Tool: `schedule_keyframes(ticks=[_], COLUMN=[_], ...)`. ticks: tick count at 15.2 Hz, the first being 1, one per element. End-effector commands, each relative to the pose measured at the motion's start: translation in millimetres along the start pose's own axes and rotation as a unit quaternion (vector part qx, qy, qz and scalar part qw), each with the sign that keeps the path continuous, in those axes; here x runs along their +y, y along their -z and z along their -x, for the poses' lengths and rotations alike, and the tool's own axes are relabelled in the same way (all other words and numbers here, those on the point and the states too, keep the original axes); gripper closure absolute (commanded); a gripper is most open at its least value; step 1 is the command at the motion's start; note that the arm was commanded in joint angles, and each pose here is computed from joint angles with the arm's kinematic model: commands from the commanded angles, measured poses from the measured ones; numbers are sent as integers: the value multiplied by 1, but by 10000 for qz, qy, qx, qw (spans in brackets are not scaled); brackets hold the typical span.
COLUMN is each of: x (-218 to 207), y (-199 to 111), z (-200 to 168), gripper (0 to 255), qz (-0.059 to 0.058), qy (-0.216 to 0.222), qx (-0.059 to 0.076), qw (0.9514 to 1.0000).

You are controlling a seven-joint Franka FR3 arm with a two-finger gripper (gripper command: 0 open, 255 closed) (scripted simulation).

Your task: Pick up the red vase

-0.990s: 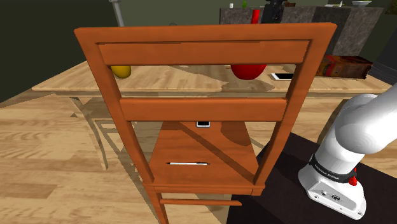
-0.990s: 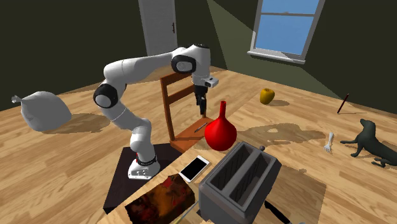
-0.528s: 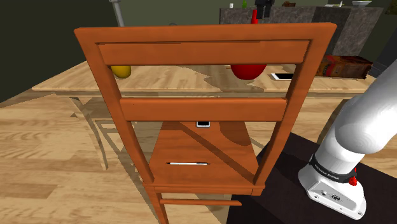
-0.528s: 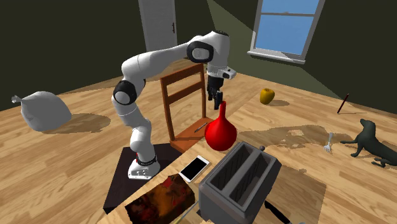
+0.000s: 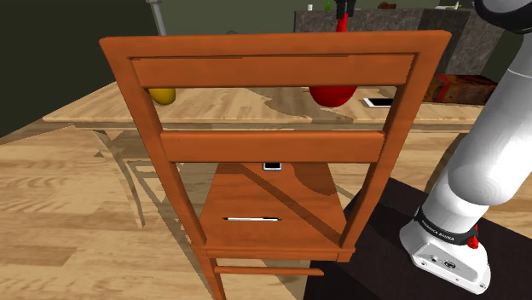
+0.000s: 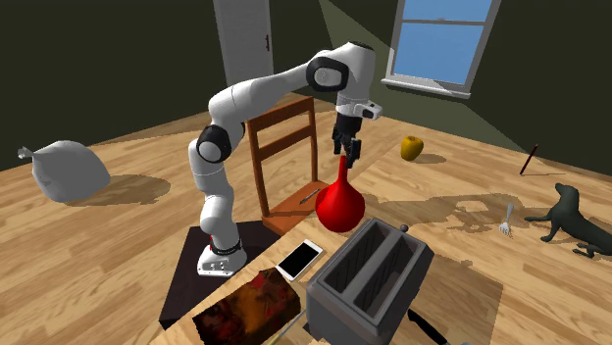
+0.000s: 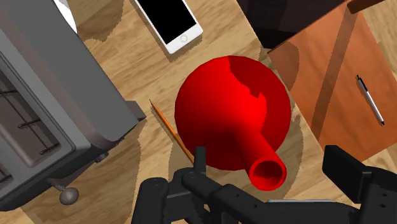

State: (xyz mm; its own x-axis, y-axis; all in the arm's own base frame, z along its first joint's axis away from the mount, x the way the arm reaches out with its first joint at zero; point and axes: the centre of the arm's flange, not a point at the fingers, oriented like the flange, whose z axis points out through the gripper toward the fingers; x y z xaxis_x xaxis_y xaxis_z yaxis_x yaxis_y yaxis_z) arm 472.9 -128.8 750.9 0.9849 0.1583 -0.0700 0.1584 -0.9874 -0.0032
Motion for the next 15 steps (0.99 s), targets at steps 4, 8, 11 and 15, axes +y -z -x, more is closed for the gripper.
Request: schedule_keyframes(ticks=[4,8,11,15], x=[0,1,1,0], y=[-23,-25,-25,-23], z=[-2,-2,-2,-2], gripper=[0,255,255,255], qz=[2,2,2,2], qy=[3,3,3,3], qx=[1,1,0,1], qw=[10000,10000,10000,10000])
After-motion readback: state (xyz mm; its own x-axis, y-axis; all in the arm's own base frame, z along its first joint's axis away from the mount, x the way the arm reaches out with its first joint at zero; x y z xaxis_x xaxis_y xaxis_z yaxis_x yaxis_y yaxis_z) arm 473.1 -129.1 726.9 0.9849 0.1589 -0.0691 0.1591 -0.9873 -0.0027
